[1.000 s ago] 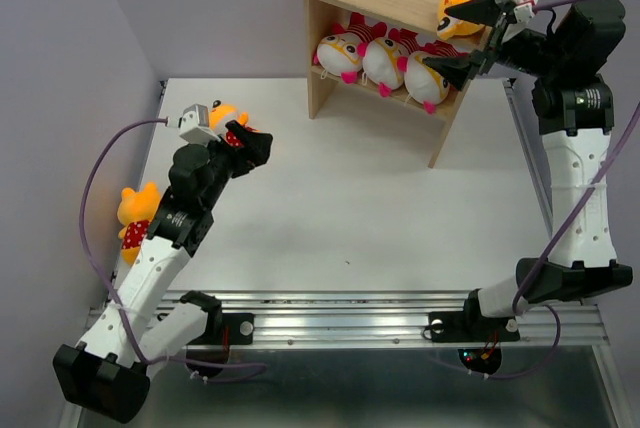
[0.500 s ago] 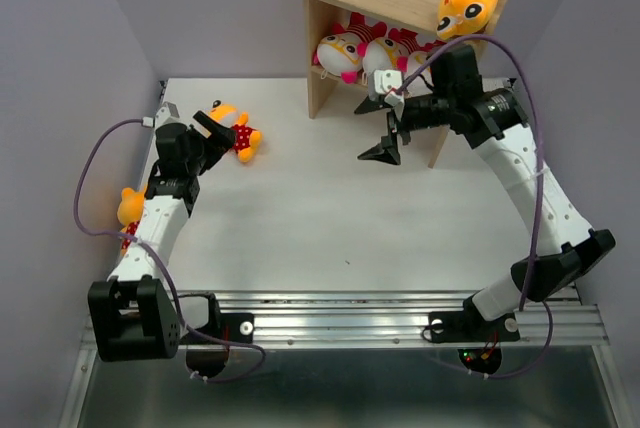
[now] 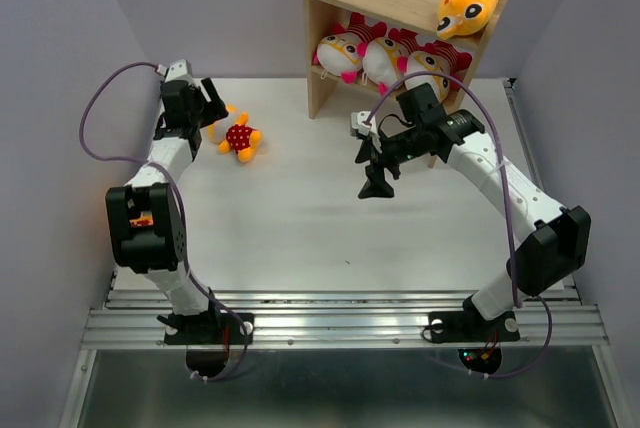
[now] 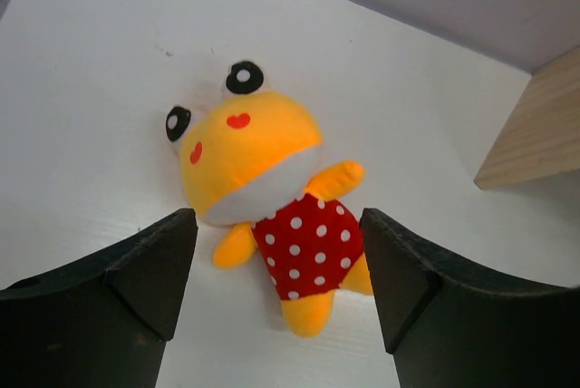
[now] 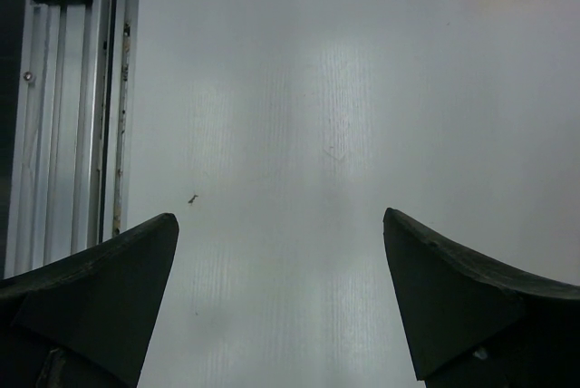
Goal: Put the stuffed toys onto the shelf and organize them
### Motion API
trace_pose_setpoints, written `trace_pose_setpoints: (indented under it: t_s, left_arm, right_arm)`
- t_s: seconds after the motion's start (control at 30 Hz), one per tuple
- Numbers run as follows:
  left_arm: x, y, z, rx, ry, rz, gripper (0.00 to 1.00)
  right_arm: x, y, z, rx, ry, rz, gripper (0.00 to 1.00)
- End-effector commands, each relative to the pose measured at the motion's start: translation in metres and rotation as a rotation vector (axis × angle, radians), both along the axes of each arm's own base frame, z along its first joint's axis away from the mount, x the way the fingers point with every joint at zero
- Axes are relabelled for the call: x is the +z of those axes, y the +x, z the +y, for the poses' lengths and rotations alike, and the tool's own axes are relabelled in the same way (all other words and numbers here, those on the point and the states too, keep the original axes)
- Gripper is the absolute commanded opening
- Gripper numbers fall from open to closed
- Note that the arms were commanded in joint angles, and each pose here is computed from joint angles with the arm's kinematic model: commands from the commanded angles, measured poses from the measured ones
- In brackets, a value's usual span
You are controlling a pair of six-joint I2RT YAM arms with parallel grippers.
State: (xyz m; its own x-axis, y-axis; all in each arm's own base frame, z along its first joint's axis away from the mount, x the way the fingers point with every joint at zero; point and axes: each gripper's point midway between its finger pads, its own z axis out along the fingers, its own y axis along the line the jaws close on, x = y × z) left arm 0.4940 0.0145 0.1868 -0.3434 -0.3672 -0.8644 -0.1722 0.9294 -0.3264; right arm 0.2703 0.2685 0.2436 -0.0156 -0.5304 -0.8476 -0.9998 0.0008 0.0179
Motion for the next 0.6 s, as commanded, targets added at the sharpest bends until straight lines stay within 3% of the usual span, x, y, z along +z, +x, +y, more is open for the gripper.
trace_pose_setpoints:
  t_s: [0.0, 0.2, 0.4, 0.5, 0.53, 0.57]
  left_arm:
    - [0.021, 0.042, 0.001, -0.106, 0.146, -0.075, 0.82]
    - [-0.015, 0.088, 0.006, -0.092, 0.124, 0.035, 0.7]
    - [-0.076, 0.083, 0.003, -0.089, 0.062, 0.206, 0.58]
    - [-0.094, 0.073, -0.003, -0.108, 0.034, 0.244, 0.38]
    - [-0.097, 0.071, -0.006, -0.119, 0.023, 0.251, 0.16]
    - [-0.099, 0.069, -0.009, -0.131, 0.01, 0.254, 0.07]
  right_arm:
    - [0.004, 0.002, 0.005, -0.004, 0.023, -0.033, 1.0]
    - [-0.004, 0.004, 0.004, -0.014, 0.004, -0.02, 1.0]
    - [-0.008, 0.004, 0.0, -0.035, -0.019, -0.019, 1.0]
    - [-0.01, 0.002, -0.001, -0.042, -0.019, -0.004, 1.0]
    - [-0.01, 0.001, -0.001, -0.042, -0.019, 0.001, 1.0]
    - [-0.01, 0.0, -0.001, -0.042, -0.018, 0.003, 1.0]
